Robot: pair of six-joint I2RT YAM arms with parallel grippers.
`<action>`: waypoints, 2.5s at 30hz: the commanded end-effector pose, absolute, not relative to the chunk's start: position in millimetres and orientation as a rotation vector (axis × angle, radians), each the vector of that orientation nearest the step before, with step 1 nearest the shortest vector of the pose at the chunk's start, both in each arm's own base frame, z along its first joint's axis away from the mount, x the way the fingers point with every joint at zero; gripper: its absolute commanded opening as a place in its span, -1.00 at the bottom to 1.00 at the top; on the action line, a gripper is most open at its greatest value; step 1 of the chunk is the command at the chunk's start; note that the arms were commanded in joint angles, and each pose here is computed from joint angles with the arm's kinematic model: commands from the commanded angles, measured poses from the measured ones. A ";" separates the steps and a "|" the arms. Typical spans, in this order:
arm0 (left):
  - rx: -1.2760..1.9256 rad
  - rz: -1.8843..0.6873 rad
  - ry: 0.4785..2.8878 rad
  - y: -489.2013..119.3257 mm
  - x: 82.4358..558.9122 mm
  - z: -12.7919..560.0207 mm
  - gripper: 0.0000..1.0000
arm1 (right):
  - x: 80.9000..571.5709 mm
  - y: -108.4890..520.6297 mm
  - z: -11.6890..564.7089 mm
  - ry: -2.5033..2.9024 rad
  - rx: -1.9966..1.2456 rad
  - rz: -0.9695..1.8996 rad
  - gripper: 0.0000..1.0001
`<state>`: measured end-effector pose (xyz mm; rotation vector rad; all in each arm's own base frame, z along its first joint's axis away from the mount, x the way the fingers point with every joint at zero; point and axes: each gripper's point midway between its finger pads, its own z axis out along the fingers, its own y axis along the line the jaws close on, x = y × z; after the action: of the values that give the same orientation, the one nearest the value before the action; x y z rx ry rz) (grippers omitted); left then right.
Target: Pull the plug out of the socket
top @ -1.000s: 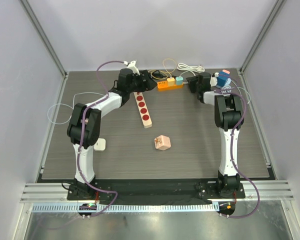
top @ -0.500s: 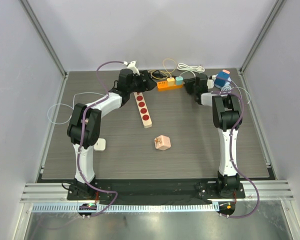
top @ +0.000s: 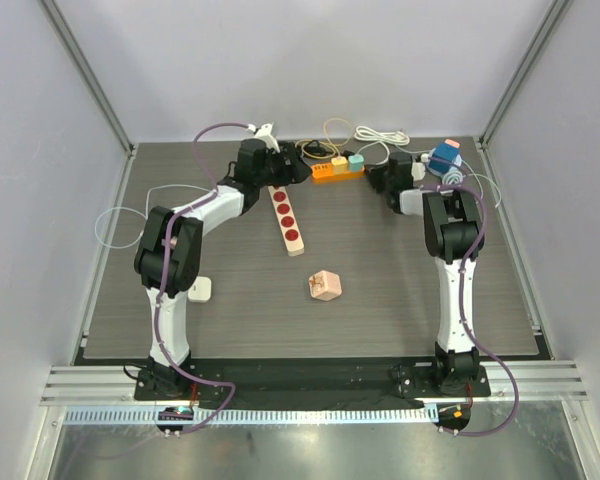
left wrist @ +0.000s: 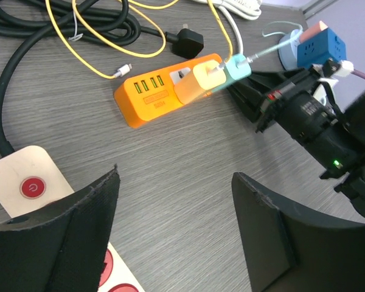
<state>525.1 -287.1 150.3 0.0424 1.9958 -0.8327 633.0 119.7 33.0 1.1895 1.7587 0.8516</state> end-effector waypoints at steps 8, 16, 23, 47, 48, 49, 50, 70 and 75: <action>0.316 -0.841 1.915 -322.9 502.8 181.7 0.43 | 533.5 127.8 44.9 1.851 1.105 0.817 -0.98; 0.732 -0.728 1.864 -352.4 435.9 176.2 0.52 | 487.1 126.7 36.3 1.895 1.059 0.803 -0.97; 0.797 -0.650 1.896 -352.3 438.1 159.6 0.46 | 495.3 139.5 37.5 1.921 1.008 0.865 -0.98; 0.920 -0.490 2.056 -387.1 455.8 100.8 0.45 | 500.2 141.0 35.6 1.910 1.000 0.941 -0.98; 0.920 -0.492 2.053 -388.9 455.6 101.5 0.37 | 500.2 141.0 35.7 1.910 1.002 0.942 -0.98; 0.919 -0.496 2.048 -391.3 455.5 102.7 0.34 | 500.4 141.0 36.0 1.909 0.999 0.942 -0.98; 0.916 -0.495 2.044 -391.9 456.6 104.0 0.32 | 500.6 141.0 36.2 1.908 0.997 0.942 -0.98; 0.955 -0.530 1.993 -406.6 448.8 123.8 -1.00 | 499.9 134.3 27.0 1.922 1.021 0.884 -0.98; 0.818 -0.564 1.815 -402.6 447.1 187.9 -1.00 | 498.5 128.2 25.5 1.930 1.030 0.831 -0.98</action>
<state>437.3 -394.7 84.0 0.9626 2.0728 -0.5181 496.0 138.2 29.2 1.0300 1.9236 0.9251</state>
